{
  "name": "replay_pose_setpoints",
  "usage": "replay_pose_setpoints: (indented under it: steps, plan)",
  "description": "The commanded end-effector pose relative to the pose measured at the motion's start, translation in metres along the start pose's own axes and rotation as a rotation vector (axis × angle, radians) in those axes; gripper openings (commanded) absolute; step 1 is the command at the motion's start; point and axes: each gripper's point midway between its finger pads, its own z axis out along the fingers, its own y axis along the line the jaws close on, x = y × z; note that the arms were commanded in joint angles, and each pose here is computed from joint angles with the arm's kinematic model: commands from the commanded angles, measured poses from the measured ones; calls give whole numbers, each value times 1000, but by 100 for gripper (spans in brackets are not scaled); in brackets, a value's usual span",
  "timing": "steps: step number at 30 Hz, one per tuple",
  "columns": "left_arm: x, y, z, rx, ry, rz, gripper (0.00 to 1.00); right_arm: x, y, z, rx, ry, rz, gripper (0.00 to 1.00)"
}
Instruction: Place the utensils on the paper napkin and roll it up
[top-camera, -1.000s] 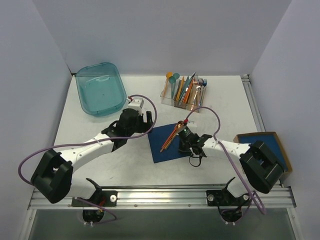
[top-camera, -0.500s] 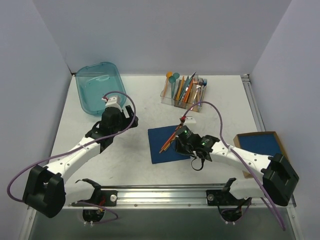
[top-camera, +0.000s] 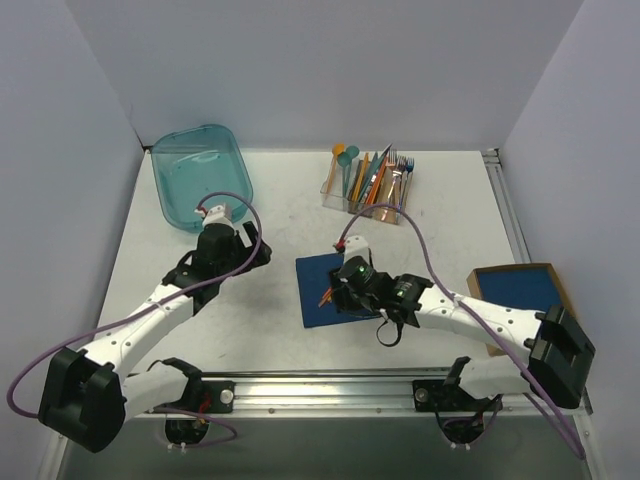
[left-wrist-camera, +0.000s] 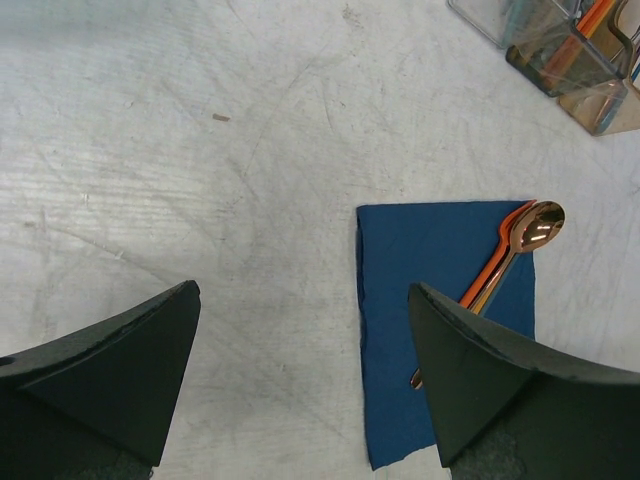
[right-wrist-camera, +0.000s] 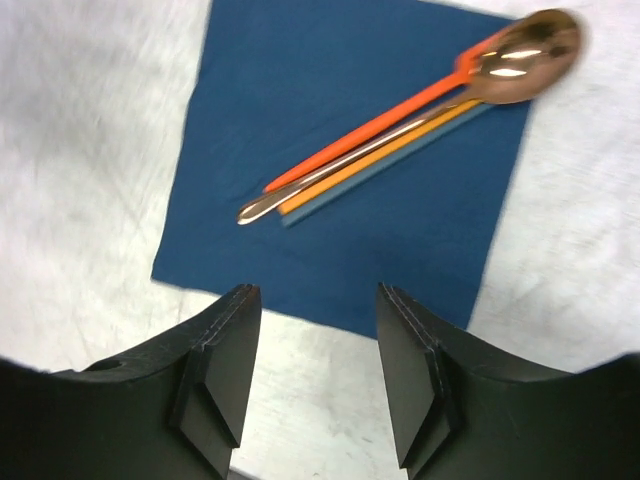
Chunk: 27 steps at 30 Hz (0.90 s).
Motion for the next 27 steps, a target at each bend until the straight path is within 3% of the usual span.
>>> replay_pose_setpoints:
  steps: [1,11,27]
  plan:
    - [-3,3,-10,-7,-3,-43,94,1,30,5,-90,-1,-144,52]
    - [-7,21,-33,-42,-5,-124,94,33,97,33,-203,36,-361,46]
    - [-7,32,-36,-56,-4,-138,94,57,99,68,-95,77,-481,39]
